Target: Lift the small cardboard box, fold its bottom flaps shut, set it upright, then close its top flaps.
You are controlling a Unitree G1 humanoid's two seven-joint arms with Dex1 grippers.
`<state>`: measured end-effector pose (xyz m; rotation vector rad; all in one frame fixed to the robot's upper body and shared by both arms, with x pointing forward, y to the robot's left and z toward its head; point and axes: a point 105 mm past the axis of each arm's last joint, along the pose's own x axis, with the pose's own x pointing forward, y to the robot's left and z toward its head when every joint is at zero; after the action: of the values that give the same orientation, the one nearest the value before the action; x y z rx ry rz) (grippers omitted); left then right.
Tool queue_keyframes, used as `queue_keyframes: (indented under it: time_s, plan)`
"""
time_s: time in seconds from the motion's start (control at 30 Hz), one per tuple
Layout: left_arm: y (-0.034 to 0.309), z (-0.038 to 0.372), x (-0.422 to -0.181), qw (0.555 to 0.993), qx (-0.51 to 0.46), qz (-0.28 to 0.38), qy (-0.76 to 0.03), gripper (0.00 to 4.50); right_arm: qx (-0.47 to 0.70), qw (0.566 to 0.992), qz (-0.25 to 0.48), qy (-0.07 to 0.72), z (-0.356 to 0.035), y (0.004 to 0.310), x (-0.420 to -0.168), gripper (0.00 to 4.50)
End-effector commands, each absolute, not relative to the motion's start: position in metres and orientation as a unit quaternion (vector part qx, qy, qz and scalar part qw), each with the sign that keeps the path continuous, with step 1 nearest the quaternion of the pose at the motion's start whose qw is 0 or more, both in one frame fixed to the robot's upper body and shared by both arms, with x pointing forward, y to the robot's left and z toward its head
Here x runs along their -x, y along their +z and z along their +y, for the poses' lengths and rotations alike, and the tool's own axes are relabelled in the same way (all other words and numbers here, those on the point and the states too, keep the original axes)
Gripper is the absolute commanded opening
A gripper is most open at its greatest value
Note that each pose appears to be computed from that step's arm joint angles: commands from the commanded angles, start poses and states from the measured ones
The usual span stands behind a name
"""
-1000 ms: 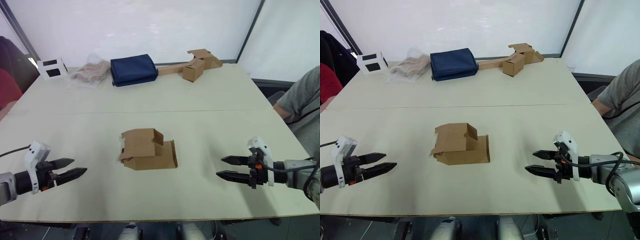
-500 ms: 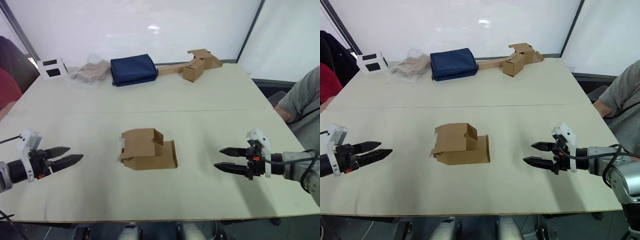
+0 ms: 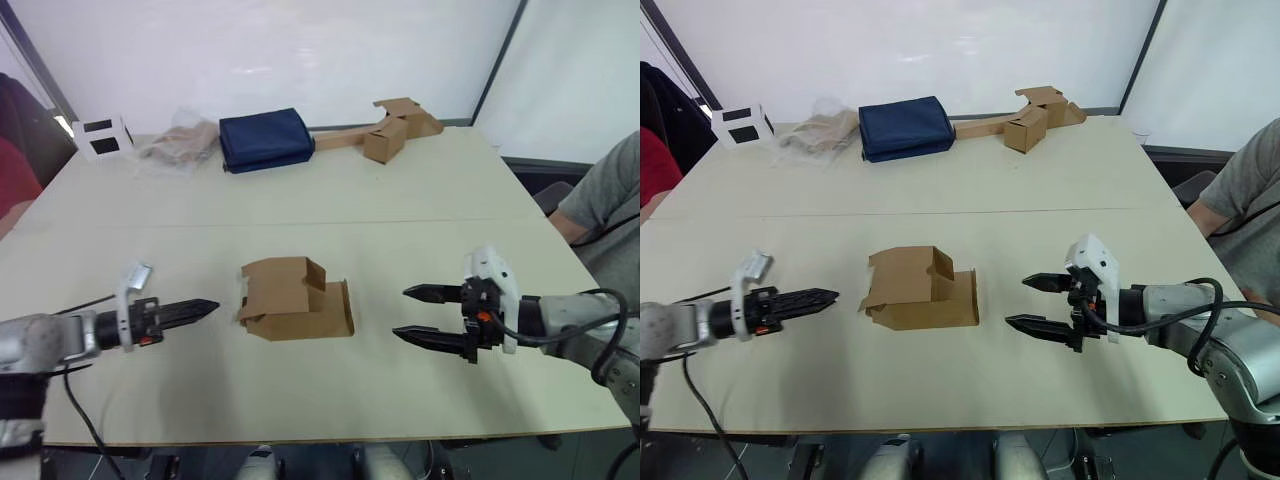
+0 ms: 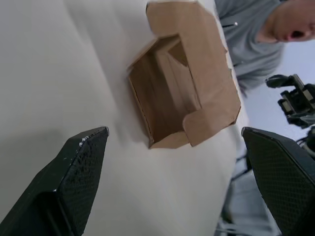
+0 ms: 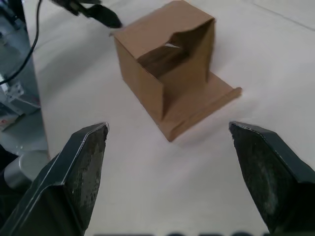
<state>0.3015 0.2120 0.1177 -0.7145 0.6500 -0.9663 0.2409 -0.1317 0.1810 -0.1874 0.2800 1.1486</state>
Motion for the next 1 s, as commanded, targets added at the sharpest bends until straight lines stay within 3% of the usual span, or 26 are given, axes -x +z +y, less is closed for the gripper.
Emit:
queue_keyframes:
  time_s: [0.03,0.4,0.77,1.0]
  plan:
    - [0.119,0.201,-0.313,0.762,0.333,0.306,-0.463,4.48,0.102,0.817,0.112,0.557,-0.117,0.189,-0.231,4.23]
    - [0.122,0.166,-0.336,0.724,0.349,0.308,-0.509,4.48,0.105,0.82,0.111,0.552,-0.103,0.193,-0.221,4.23]
    - [0.149,0.196,-0.34,0.753,0.3,0.282,-0.513,4.48,0.096,0.835,0.122,0.529,-0.111,0.191,-0.221,4.23]
    - [0.155,0.178,-0.343,0.737,0.284,0.284,-0.544,4.48,0.095,0.835,0.124,0.528,-0.114,0.187,-0.224,4.23]
